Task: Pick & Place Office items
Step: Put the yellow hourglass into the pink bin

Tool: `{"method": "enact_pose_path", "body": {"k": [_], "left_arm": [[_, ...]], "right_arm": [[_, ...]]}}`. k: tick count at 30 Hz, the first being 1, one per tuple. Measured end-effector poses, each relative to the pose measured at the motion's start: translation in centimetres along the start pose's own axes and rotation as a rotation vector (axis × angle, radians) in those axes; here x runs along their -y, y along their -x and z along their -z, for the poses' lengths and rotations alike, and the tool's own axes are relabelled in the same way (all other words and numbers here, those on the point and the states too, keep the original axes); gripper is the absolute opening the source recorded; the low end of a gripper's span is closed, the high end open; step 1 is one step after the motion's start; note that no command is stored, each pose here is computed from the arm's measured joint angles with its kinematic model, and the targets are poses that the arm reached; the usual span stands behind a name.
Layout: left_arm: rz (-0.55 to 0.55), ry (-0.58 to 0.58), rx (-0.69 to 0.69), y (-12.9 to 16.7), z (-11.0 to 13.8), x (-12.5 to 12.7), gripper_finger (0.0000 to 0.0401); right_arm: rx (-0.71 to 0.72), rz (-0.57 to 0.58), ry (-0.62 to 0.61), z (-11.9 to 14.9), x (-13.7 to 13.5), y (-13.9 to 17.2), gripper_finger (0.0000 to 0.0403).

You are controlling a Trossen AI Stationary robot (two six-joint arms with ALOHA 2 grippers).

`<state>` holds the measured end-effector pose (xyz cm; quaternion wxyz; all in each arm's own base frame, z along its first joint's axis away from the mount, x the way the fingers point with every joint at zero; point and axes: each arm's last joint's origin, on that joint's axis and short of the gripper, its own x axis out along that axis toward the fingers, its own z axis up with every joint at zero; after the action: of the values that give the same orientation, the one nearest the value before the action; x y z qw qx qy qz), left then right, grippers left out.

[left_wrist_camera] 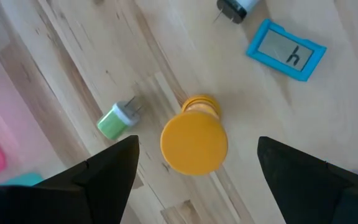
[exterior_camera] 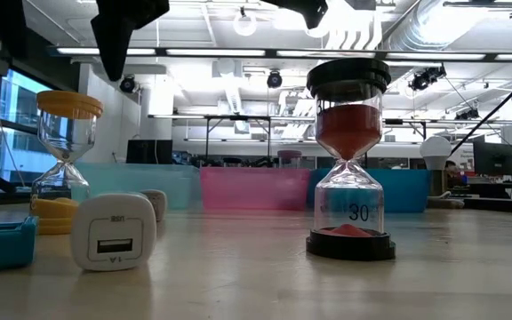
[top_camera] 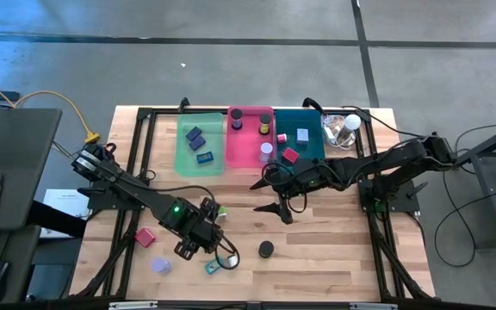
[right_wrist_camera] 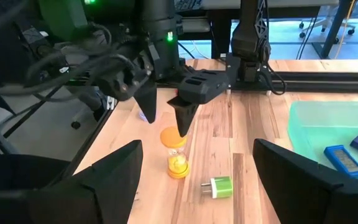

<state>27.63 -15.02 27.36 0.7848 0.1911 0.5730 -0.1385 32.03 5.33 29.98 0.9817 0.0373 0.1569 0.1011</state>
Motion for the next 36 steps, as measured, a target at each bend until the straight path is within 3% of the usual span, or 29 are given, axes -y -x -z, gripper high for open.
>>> {"method": "enact_pose_path", "body": {"k": [24, 36], "left_arm": [[-0.006, 0.013, 0.004, -4.6, 1.7, -0.4, 0.0316], [0.013, -0.015, 0.020, -5.5, 2.0, -0.2, 0.0235]], "right_arm": [[0.000, -0.005, -0.018, 0.0, -0.3, 0.0, 0.0294], [0.000, -0.005, -0.017, 0.0, -0.3, 0.0, 0.0294]]}}
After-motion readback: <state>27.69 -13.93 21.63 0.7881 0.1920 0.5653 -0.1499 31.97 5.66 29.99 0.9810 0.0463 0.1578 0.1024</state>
